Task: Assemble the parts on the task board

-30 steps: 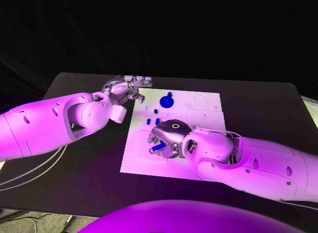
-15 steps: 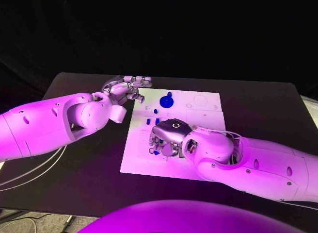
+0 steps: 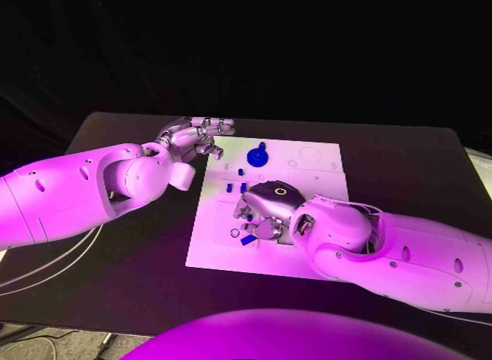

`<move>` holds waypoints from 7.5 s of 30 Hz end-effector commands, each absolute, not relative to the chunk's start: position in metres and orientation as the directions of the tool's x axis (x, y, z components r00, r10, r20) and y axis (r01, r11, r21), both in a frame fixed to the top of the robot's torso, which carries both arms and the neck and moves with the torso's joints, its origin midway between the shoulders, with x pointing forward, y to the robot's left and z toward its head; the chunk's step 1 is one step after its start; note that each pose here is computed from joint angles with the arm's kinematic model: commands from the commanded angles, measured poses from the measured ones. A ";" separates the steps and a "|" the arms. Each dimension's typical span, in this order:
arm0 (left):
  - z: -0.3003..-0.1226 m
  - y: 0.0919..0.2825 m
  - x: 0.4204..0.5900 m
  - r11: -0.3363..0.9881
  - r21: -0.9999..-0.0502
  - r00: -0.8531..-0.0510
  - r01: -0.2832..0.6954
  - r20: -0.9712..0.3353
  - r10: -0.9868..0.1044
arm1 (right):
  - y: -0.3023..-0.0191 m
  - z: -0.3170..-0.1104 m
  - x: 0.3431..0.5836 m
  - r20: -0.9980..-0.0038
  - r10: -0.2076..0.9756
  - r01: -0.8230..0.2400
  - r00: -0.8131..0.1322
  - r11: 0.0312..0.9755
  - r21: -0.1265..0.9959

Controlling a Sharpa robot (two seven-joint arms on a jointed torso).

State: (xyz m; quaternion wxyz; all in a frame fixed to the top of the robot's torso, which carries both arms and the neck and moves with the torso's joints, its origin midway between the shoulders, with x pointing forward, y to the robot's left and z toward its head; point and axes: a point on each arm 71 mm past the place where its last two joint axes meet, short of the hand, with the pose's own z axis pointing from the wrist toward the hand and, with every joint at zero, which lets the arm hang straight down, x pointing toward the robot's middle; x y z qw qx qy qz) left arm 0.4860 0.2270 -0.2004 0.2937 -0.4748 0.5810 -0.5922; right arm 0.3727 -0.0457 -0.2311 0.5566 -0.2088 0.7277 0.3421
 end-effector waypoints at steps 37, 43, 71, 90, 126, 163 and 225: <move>-0.202 0.228 0.484 -0.152 -0.965 -0.396 -0.214 0.228 -0.889 | -0.070 -0.253 0.356 -0.944 -0.063 -0.732 -0.324 0.649 0.208; -0.202 0.229 0.484 -0.150 -0.965 -0.396 -0.216 0.227 -0.889 | -0.071 -0.254 0.356 -0.945 -0.066 -0.732 -0.321 0.651 0.203; -0.204 0.231 0.483 -0.146 -0.964 -0.396 -0.221 0.226 -0.890 | -0.069 -0.232 0.336 -0.941 0.080 -0.789 -0.330 0.524 0.321; -0.206 0.226 0.482 -0.147 -0.963 -0.401 -0.226 0.229 -0.887 | -0.019 -0.247 0.326 -0.909 -0.211 -0.866 -0.360 0.437 0.242; -0.205 0.223 0.481 -0.146 -0.962 -0.406 -0.230 0.231 -0.884 | 0.013 -0.248 0.318 -0.928 -0.042 -0.887 -0.371 0.312 0.341; -0.207 0.221 0.486 -0.144 -0.963 -0.398 -0.227 0.226 -0.889 | 0.059 -0.271 0.315 -0.916 -0.221 -0.926 -0.335 0.255 0.278; -0.206 0.217 0.485 -0.135 -0.961 -0.403 -0.242 0.227 -0.887 | 0.068 -0.278 0.320 -0.938 -0.161 -0.907 -0.307 0.350 0.237</move>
